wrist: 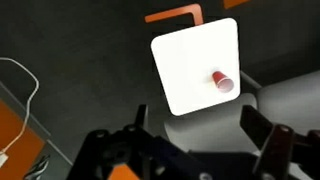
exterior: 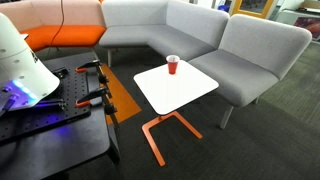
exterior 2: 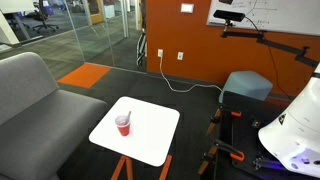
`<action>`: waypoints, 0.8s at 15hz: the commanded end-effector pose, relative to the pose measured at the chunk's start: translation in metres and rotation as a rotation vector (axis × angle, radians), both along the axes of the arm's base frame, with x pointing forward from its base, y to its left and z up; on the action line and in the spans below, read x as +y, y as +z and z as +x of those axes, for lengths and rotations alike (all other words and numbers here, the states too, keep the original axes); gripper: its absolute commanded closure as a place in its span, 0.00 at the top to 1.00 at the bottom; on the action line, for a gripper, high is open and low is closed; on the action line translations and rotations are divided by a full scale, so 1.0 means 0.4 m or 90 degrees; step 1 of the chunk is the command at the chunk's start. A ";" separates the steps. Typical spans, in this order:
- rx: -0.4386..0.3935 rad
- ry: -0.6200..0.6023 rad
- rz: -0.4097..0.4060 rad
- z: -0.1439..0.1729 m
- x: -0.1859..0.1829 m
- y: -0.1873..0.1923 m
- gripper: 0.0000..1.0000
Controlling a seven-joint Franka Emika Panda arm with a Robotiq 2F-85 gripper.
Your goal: Take the pen out of the cup and put it on the table
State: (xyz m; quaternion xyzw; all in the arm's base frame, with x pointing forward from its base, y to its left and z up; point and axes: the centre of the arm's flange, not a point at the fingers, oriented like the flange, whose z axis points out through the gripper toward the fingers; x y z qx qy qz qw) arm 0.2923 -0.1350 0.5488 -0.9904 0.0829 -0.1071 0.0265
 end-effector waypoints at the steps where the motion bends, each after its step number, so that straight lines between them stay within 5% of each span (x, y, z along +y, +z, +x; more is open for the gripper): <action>1: 0.000 0.000 0.000 0.000 0.000 0.000 1.00; 5: 0.013 0.030 -0.008 0.038 0.024 -0.020 1.00; 12: 0.088 0.250 -0.036 0.338 0.269 -0.292 1.00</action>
